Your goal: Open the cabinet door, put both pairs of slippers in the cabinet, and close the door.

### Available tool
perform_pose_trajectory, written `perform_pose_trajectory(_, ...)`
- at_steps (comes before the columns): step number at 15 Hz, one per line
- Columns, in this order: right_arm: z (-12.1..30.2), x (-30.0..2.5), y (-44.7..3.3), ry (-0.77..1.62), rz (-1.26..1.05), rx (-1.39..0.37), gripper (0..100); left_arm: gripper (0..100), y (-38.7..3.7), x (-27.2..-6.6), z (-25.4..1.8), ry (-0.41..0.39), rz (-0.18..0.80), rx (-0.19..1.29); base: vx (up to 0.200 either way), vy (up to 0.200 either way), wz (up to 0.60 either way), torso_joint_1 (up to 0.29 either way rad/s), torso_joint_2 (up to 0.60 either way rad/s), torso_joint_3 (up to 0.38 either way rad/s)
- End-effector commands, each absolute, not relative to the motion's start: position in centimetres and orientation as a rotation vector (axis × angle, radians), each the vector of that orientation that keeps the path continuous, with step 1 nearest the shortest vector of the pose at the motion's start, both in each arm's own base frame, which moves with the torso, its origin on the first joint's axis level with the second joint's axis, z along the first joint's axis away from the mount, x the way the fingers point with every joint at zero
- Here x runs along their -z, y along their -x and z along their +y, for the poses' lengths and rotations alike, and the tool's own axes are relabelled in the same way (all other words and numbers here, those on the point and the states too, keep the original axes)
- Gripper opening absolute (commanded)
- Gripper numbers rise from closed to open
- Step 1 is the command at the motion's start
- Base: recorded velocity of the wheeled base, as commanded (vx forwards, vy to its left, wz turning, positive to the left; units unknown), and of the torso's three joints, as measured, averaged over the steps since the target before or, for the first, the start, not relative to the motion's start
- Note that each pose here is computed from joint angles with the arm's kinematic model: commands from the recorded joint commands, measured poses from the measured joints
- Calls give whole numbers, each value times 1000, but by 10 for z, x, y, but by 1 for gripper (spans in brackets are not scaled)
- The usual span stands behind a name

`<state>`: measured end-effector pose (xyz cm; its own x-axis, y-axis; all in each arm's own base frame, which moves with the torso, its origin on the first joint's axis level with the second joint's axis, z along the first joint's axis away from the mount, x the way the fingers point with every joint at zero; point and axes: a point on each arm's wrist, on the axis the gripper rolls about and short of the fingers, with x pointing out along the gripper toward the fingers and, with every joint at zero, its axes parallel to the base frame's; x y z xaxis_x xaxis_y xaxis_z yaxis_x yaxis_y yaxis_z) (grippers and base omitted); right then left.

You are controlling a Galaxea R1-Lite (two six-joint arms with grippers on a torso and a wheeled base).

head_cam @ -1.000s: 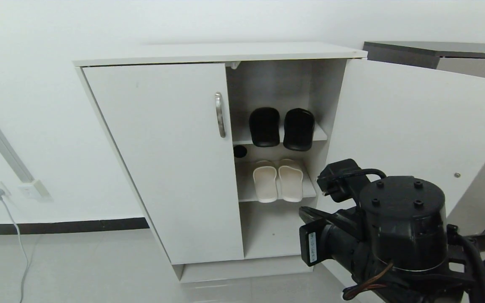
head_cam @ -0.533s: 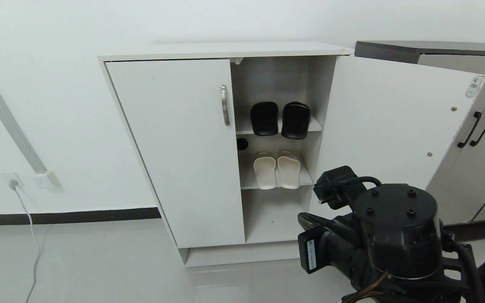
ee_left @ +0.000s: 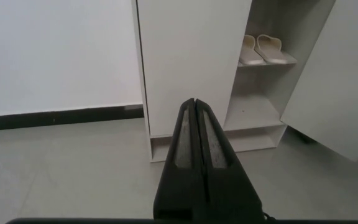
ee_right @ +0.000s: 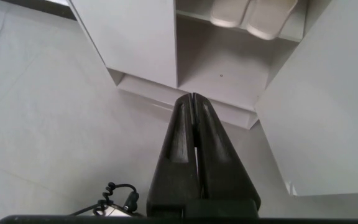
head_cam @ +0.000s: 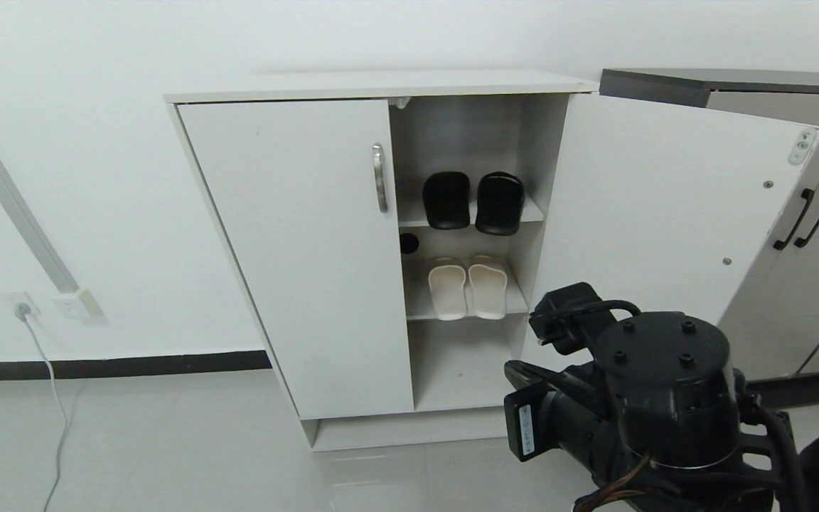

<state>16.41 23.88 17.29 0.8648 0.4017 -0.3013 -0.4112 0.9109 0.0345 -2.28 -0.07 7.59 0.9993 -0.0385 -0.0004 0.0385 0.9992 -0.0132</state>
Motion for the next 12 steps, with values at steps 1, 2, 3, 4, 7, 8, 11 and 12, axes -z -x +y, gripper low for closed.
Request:
perform_pose_trajectory(1, 239, -172, -164, 34, 311, -426, 0, 0, 23, -76, -1, 14, 0, 38, 0, 0, 0, 0, 0, 0)
perform_pose_trajectory(2, 240, -171, -164, 35, 312, -425, 0, 0, 23, -76, -1, 14, 0, 38, 0, 0, 0, 0, 0, 0)
perform_pose_trajectory(3, 240, -171, -165, 36, 314, -425, 0, 0, 23, -76, -1, 14, 0, 37, 0, 0, 0, 0, 0, 0)
perform_pose_trajectory(4, 240, -170, -165, 39, 317, -425, 0, 0, 23, -76, -1, 14, 0, 37, 0, 0, 0, 0, 0, 0)
perform_pose_trajectory(7, 240, -171, -165, 35, 312, -424, 0, 0, 23, -76, -1, 14, 0, 37, 0, 0, 0, 0, 0, 0)
perform_pose_trajectory(8, 240, -171, -164, 37, 313, -425, 0, 0, 23, -76, -1, 14, 0, 38, 0, 0, 0, 0, 0, 0)
perform_pose_trajectory(11, 240, -171, -164, 38, 314, -425, 0, 0, 23, -76, -1, 14, 0, 38, 0, 0, 0, 4, -175, -295)
perform_pose_trajectory(12, 240, -171, -164, 38, 314, -425, 0, 0, 23, -76, -1, 14, 0, 37, 0, 0, 0, 41, -369, -378)
